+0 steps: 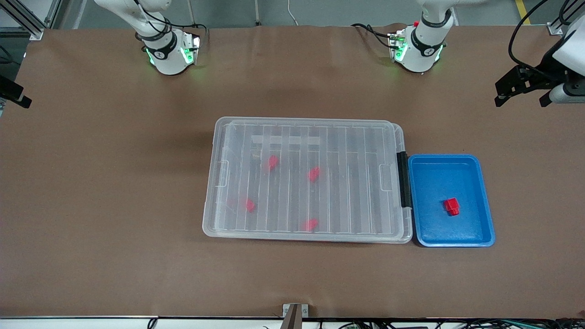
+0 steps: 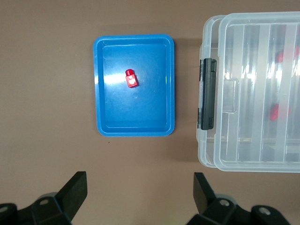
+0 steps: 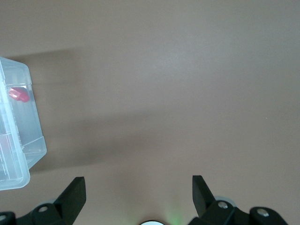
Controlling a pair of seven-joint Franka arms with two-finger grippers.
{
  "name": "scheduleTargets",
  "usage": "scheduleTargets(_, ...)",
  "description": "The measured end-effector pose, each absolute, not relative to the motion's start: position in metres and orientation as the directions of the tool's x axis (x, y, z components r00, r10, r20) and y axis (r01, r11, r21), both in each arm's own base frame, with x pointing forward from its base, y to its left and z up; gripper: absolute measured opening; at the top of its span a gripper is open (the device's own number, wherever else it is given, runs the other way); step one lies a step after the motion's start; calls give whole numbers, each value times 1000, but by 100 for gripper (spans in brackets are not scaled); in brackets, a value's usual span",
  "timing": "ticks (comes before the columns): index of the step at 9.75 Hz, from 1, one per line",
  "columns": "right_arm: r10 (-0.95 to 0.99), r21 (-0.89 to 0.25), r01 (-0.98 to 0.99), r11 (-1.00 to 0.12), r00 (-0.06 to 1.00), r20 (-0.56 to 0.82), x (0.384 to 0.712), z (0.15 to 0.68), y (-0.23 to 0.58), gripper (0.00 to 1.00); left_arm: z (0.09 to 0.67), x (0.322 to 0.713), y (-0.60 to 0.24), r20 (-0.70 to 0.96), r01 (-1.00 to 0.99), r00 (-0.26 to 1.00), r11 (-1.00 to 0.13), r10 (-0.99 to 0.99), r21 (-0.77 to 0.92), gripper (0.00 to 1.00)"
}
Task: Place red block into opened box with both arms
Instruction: 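Reach the left gripper to the red block while the right gripper reaches the lid, then grasp the red block with the left gripper while the right gripper grips the lid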
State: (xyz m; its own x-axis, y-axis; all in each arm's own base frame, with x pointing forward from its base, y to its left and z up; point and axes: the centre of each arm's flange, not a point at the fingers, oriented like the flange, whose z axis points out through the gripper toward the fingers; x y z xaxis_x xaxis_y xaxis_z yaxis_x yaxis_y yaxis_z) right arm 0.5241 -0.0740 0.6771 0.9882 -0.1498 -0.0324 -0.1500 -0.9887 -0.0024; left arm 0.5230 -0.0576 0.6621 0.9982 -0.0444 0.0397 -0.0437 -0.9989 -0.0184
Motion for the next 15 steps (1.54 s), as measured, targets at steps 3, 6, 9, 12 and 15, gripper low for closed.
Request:
scheduleTargets(3, -150, -2, -150, -989, 988, -32, 524, 677, -74, 100, 655, 527, -58, 23, -46, 999, -999, -46, -17, 100)
scheduleTargets(6, -122, -8, -123, -992, 992, -32, 526, 677, -63, 100, 624, 547, -56, -18, -45, 999, -999, -45, -22, 100)
scheduleTargets(9, -26, -9, -26, -1000, 997, -69, 541, 655, 43, 100, 531, 598, -49, -30, -57, 998, -997, -55, -59, 100)
scheduleTargets(12, -54, -15, -56, -998, 994, -97, 563, 572, 192, 100, 410, 641, -2, -61, 8, 998, -1000, 10, -30, 100)
scheduleTargets(15, -48, -74, -49, -996, 999, -24, 571, 448, 256, 100, 303, 656, 27, -140, 120, 983, -993, 121, -12, 100)
